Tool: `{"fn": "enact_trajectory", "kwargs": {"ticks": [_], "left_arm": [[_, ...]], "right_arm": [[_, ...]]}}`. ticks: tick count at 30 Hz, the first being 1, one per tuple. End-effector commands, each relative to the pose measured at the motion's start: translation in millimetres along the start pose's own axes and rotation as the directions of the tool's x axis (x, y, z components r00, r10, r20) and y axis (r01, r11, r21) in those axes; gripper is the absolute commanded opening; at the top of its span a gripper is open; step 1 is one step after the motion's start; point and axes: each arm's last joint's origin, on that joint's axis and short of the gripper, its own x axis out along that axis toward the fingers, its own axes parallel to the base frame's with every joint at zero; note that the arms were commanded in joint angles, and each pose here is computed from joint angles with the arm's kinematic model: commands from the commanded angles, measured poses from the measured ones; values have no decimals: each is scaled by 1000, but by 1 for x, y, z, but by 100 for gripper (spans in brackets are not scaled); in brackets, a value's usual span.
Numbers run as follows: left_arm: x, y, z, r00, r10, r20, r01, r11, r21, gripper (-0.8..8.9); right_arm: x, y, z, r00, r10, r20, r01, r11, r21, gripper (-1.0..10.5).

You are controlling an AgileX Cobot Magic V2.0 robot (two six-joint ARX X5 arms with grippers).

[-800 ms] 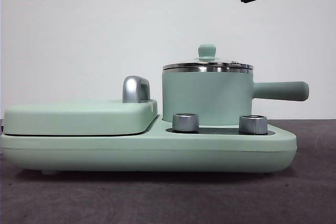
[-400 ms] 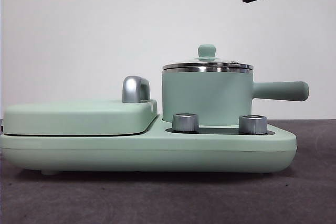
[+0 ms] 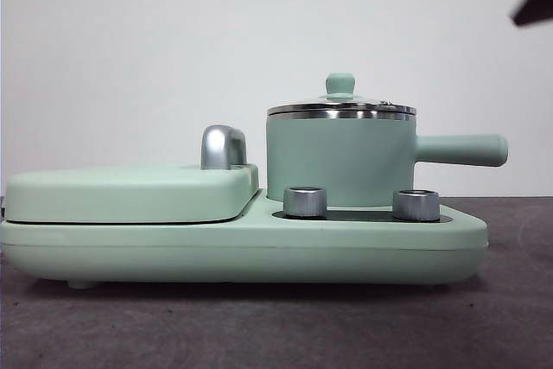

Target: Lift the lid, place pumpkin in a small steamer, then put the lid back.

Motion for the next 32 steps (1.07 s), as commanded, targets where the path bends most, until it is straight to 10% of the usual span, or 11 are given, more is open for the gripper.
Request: {"fn": "enact_trajectory", "kwargs": {"ticks": [1, 13, 32], "left_arm": [[2, 1, -5, 1000, 6, -6, -6, 1000, -6, 7], [2, 1, -5, 1000, 6, -6, -6, 1000, -6, 7], [2, 1, -5, 1000, 6, -6, -6, 1000, -6, 7]], "right_arm": [[-7, -4, -12, 998, -51, 46, 51, 999, -13, 20], [-23, -9, -80, 950, -295, 104, 295, 955, 14, 20], [-21, -14, -109, 925, -364, 113, 359, 931, 60, 20]]}}
